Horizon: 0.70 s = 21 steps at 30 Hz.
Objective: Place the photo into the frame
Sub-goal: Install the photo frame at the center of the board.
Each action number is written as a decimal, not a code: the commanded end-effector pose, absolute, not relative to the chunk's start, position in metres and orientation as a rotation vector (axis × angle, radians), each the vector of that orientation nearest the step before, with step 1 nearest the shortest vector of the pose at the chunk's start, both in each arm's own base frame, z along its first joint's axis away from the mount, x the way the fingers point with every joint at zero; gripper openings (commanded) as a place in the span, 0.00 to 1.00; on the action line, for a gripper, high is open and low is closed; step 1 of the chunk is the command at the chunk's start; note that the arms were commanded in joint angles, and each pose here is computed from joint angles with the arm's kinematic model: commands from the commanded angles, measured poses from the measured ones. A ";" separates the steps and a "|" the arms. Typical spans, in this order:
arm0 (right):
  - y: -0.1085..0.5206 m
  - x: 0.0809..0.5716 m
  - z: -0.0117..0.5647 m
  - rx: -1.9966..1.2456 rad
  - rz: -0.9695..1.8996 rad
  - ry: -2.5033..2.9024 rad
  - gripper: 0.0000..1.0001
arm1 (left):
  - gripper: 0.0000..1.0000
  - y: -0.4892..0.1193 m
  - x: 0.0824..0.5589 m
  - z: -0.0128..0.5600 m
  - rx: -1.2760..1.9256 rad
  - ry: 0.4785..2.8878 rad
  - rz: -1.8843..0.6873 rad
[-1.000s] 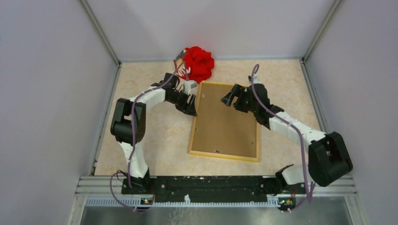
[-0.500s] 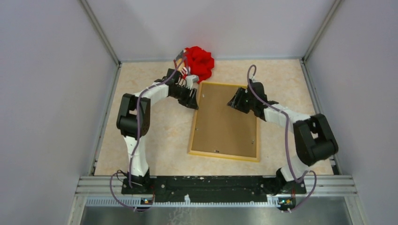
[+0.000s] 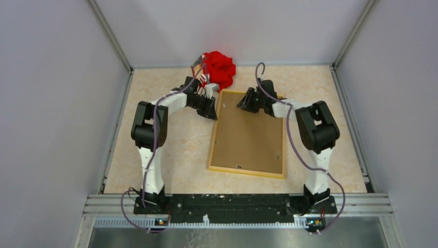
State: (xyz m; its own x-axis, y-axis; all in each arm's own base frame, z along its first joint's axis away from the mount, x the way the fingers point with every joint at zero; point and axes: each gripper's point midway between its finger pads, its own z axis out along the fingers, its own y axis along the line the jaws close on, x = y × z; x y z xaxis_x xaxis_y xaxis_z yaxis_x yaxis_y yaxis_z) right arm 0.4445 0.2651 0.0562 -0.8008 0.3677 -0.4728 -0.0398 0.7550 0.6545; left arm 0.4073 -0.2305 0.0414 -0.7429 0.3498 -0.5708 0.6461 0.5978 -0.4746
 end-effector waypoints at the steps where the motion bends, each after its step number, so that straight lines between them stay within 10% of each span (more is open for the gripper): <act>1: 0.295 0.470 0.069 0.179 0.999 2.294 0.33 | 0.26 -0.234 0.411 0.038 0.807 2.385 -0.961; 21: 0.349 0.474 0.032 0.038 1.073 2.398 0.20 | 0.19 -0.229 0.401 0.035 0.805 2.398 -0.981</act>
